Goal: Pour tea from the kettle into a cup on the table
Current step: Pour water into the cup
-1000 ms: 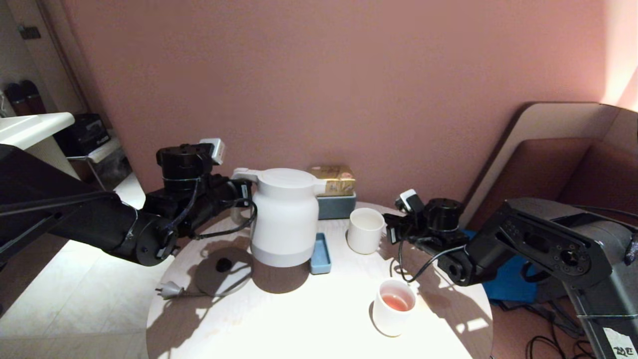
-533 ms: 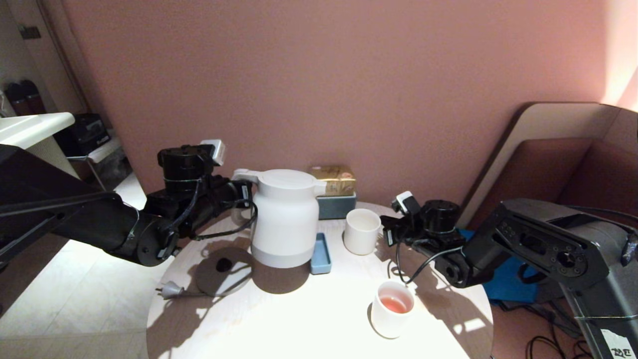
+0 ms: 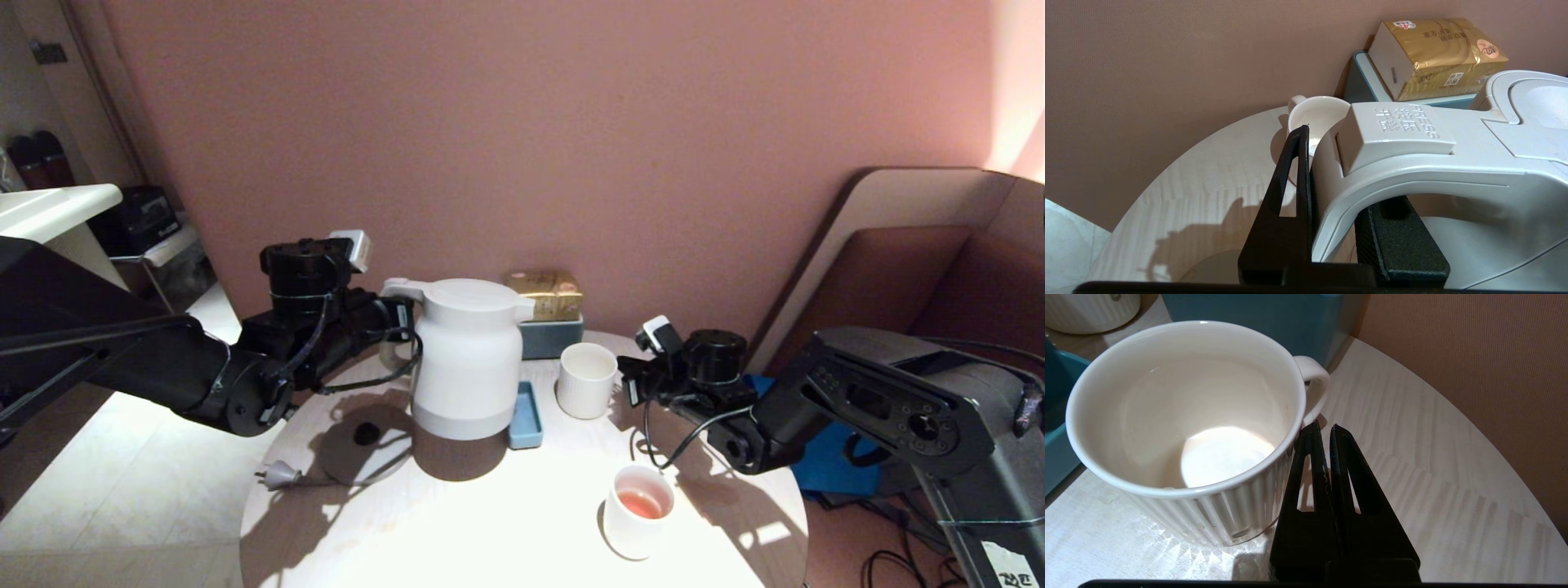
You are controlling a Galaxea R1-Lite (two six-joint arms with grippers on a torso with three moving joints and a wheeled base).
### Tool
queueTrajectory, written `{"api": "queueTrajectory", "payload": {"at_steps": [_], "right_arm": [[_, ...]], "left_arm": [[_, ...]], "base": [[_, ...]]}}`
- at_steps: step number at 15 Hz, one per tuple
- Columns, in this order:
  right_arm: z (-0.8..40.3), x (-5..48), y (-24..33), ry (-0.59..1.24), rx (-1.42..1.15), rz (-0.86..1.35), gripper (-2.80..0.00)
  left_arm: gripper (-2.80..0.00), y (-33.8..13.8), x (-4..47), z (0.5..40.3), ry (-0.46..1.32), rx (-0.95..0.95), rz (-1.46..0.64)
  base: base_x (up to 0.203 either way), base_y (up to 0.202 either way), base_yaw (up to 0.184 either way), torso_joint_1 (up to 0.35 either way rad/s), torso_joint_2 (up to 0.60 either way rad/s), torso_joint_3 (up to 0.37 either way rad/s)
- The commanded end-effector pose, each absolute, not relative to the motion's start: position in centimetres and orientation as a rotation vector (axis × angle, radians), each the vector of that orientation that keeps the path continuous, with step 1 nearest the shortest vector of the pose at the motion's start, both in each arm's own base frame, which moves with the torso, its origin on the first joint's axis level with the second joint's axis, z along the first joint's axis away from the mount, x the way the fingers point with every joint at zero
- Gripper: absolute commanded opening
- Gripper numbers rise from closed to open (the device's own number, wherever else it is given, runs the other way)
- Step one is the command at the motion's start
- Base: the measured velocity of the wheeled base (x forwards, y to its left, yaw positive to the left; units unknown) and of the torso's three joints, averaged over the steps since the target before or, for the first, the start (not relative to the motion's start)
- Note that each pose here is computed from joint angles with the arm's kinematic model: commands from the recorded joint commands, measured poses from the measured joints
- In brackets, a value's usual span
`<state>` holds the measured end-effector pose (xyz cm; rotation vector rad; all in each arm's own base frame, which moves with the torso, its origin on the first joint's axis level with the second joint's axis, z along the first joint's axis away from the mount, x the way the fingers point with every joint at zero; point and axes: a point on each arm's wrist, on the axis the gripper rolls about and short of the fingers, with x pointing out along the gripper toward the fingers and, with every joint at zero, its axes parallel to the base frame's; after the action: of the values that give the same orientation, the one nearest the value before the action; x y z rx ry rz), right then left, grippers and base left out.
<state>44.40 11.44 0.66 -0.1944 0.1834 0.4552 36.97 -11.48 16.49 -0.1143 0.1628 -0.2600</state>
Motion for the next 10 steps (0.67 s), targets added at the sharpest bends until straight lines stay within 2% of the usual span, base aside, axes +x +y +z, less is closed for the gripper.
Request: {"api": "queueTrajectory", "payload": {"at_steps": [1,6,10], "right_arm": [[1.4,44.5,10.9,0.166,-0.194,0.442,-2.80],[4.4,44.2,8.3,0.181,-0.110,0.381,-2.80],[6.7,41.3,7.8,0.186,-0.127,0.369,-2.80]], "left_arm": [[-2.80,-11.5,37.0,16.4,0.161,-0.116,-0.260],[-2.80,-11.5,37.1,16.2,0.167,-0.115,-0.260],[-2.80,-11.5,37.0,16.3,0.166,-0.115,-0.260]], "base": [[0.000,0.000,0.000,0.000,0.00,0.000],[0.000,0.000,0.000,0.000,0.00,0.000],[0.000,0.000,0.000,0.000,0.00,0.000]]}}
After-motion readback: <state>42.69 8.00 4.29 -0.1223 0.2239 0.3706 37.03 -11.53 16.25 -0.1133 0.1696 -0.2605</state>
